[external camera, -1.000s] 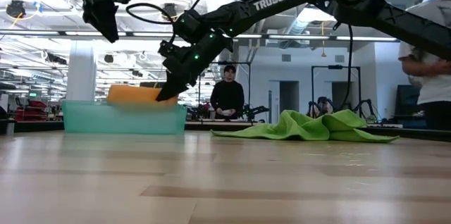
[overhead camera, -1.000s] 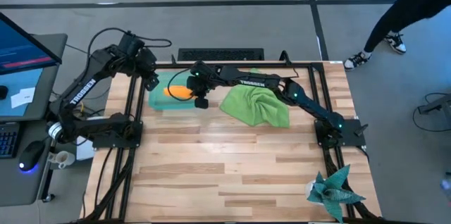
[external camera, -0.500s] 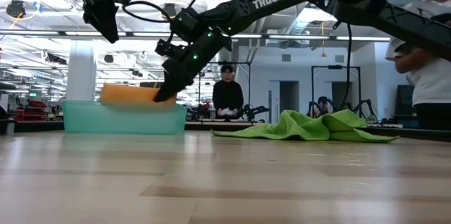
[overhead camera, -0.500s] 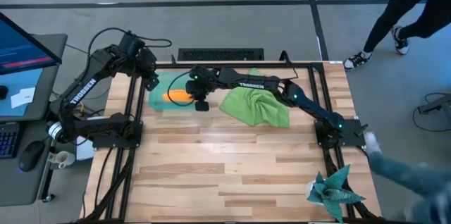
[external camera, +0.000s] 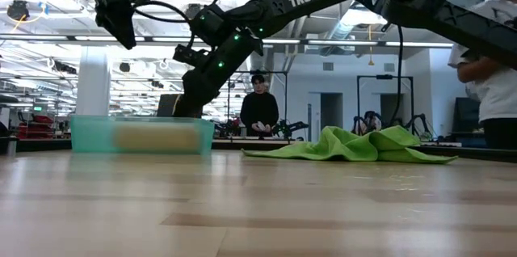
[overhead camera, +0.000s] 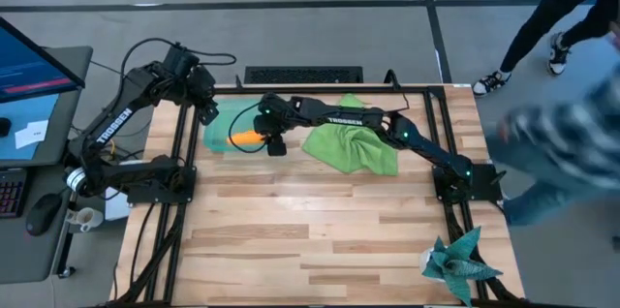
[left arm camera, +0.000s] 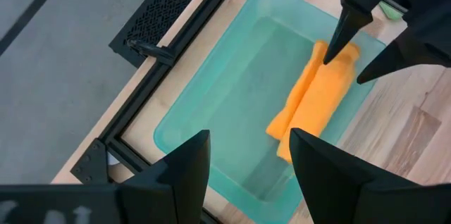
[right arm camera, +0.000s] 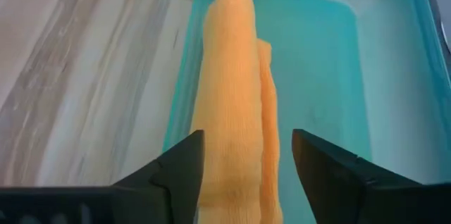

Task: Roll microfiber towels into tight, uniform cylinder then place into a basket
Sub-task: Put the yellow towel into the blue bin, then fold the green towel

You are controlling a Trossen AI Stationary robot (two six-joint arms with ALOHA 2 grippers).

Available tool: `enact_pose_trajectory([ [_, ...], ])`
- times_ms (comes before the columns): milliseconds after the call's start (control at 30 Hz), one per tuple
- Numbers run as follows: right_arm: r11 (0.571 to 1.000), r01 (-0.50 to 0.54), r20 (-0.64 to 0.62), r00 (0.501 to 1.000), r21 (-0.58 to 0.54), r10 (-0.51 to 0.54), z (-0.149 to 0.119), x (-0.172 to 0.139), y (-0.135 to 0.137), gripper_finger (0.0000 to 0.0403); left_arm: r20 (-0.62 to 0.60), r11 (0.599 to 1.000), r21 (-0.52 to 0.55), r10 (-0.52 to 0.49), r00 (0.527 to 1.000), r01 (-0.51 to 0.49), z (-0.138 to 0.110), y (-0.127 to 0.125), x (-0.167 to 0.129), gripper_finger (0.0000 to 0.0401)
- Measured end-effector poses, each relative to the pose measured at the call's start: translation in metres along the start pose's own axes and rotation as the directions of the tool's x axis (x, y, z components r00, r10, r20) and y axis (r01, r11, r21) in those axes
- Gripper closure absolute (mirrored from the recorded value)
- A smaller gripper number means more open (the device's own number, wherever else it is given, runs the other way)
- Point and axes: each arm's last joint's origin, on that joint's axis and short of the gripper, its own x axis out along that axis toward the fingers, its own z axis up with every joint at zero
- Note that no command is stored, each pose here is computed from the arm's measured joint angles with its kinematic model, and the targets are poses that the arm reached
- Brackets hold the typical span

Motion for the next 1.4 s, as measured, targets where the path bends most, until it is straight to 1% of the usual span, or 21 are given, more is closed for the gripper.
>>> enact_pose_trajectory([
  [167,1.0,-0.006,-0.013,1.0,0.002,0.006,-0.001,0.0,0.001,0.0167,0.0,1.0,0.0,0.0,1.0,0.0,0.0,0.0,0.0,0.0214],
  [233,1.0,-0.021,-0.041,0.999,0.007,0.022,-0.002,-0.005,0.002,0.0174,0.0,1.0,0.0,0.0,1.0,0.0,0.0,0.0,0.0,0.0214],
  [300,0.999,-0.035,-0.07,0.997,0.02,0.036,0.0,-0.017,0.002,0.0183,-0.004,1.0,0.0,-0.001,1.0,0.001,0.0,0.0,0.0,0.0216],
  [533,0.992,-0.092,-0.211,0.971,0.089,0.109,0.007,-0.083,0.001,0.0222,-0.018,1.0,-0.005,-0.017,1.0,0.017,-0.002,-0.002,0.0,0.0218],
  [600,0.988,-0.11,-0.254,0.958,0.104,0.133,0.008,-0.107,0.003,0.0232,-0.004,0.999,-0.015,-0.049,0.999,0.048,0.0,-0.005,0.0,0.0218],
  [767,0.983,-0.106,-0.273,0.951,0.147,0.143,0.018,-0.171,0.005,0.0256,0.04,0.993,-0.023,-0.111,0.993,0.112,0.006,-0.016,0.0,0.0218],
  [900,0.968,-0.104,-0.327,0.928,0.227,0.177,0.017,-0.21,0.012,0.0273,0.041,0.986,-0.002,-0.164,0.986,0.164,0.009,-0.032,0.0,0.0218],
  [967,0.958,-0.103,-0.362,0.911,0.267,0.199,0.013,-0.226,0.017,0.0281,0.043,0.981,0.009,-0.195,0.98,0.195,0.01,-0.042,-0.001,0.0218],
  [1033,0.954,-0.1,-0.365,0.909,0.283,0.203,0.01,-0.237,0.024,0.0287,0.047,0.974,0.033,-0.225,0.973,0.223,0.011,-0.051,-0.003,0.0218],
  [1100,0.95,-0.108,-0.383,0.897,0.293,0.22,0.003,-0.244,0.035,0.0292,0.061,0.966,0.064,-0.255,0.965,0.251,0.013,-0.061,-0.004,0.0218],
  [1200,0.945,-0.107,-0.38,0.897,0.309,0.226,-0.011,-0.251,0.053,0.0296,0.098,0.955,0.105,-0.286,0.953,0.276,0.017,-0.074,-0.006,0.0218],
  [1333,0.941,-0.097,-0.328,0.922,0.323,0.208,-0.037,-0.261,0.08,0.0296,0.16,0.938,0.179,-0.327,0.931,0.298,0.024,-0.091,-0.008,0.0218],
  [1400,0.94,-0.082,-0.283,0.942,0.33,0.181,-0.05,-0.265,0.093,0.0296,0.179,0.925,0.214,-0.354,0.918,0.315,0.028,-0.099,-0.008,0.0218],
])
